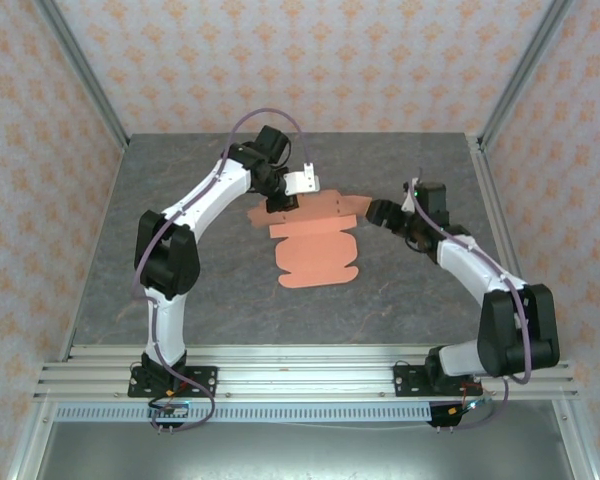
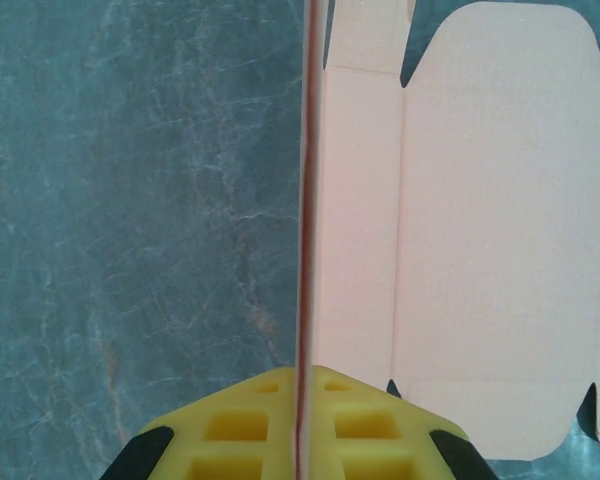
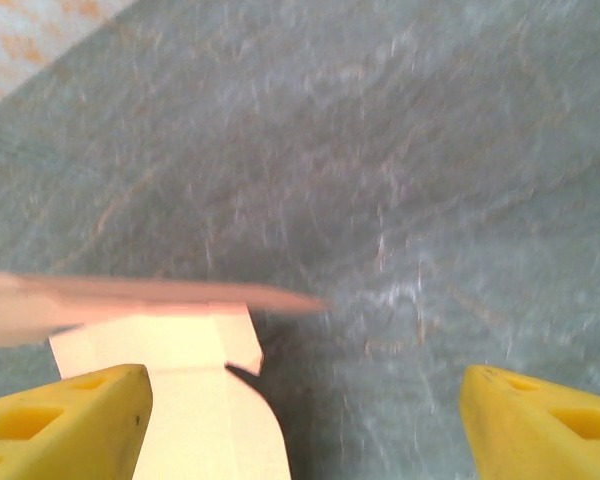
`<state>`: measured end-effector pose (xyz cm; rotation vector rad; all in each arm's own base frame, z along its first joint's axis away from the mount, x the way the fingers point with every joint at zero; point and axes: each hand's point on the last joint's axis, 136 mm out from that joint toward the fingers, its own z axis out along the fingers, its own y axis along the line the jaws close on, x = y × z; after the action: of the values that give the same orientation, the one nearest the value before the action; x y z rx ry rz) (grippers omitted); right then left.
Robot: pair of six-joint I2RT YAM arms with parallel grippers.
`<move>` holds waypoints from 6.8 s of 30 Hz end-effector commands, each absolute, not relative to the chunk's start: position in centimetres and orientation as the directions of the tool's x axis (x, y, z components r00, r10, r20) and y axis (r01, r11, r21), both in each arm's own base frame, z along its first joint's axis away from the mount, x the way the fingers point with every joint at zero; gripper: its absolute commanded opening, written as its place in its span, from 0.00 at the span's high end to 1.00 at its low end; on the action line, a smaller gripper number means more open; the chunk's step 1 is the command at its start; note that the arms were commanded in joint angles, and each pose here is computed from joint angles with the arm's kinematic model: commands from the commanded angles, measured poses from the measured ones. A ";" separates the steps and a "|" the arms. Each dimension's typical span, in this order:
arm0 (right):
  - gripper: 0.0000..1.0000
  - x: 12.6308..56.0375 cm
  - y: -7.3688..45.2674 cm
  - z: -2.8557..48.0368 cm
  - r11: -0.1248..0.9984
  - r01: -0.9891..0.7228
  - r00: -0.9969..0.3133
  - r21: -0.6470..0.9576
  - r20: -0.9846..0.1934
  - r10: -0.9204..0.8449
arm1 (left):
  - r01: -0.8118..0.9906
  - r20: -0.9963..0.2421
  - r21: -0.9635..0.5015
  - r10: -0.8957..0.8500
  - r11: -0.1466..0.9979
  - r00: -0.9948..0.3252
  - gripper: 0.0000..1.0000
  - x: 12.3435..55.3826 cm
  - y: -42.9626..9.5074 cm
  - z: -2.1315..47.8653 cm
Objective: Fold the paper box
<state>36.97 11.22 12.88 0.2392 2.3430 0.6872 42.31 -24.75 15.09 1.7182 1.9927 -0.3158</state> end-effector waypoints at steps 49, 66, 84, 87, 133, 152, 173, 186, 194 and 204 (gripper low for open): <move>0.62 35.4 11.3 5.6 0.861 0.202 -0.704 0.466 -0.542 0.459 | 0.980 -0.564 0.091 0.820 0.176 -0.095 1.00 41.2 -25.4 15.0; 0.65 37.7 15.2 7.4 0.842 0.044 -0.659 0.537 -0.618 0.429 | 0.985 -0.535 0.065 0.839 0.162 -0.103 1.00 40.7 -25.4 13.7; 0.53 37.3 17.5 5.8 0.838 -0.017 -0.738 0.545 -0.573 0.357 | 0.991 -0.511 0.048 0.855 0.129 -0.086 1.00 40.7 -26.4 12.4; 0.52 37.2 17.3 5.4 0.846 0.000 -0.746 0.533 -0.564 0.355 | 0.991 -0.499 0.047 0.862 0.123 -0.083 1.00 40.6 -26.6 12.1; 0.20 32.1 7.0 16.5 0.874 0.062 -0.600 0.482 -0.681 0.419 | 0.976 -0.354 0.189 0.935 0.108 -0.035 1.00 42.1 -25.7 10.5; 0.51 42.2 9.0 12.3 0.818 -0.038 -0.727 0.574 -0.577 0.372 | 0.958 -0.258 0.276 0.966 0.073 0.001 1.00 42.4 -25.0 9.5; 0.50 41.5 12.3 14.6 0.745 -0.304 -0.760 0.594 -0.622 0.186 | 0.923 -0.262 0.366 0.965 0.121 -0.022 0.80 43.7 -25.1 9.6; 0.48 38.9 11.6 14.1 0.881 -0.319 -0.676 0.349 -0.735 0.047 | 0.898 -0.255 0.418 0.967 0.135 -0.026 0.85 44.6 -24.9 10.2; 0.47 40.1 13.1 13.5 0.859 -0.408 -0.688 0.310 -0.723 -0.066 | 0.904 -0.251 0.410 0.968 0.122 -0.017 0.85 44.6 -25.1 10.0; 0.49 41.0 14.4 11.9 0.855 -0.440 -0.700 0.274 -0.701 -0.136 | 0.906 -0.271 0.405 0.962 0.126 -0.012 0.85 44.7 -25.5 10.5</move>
<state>40.55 14.25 12.19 -0.3726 2.3086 0.5997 44.41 -25.19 9.50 1.8011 1.9479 0.1576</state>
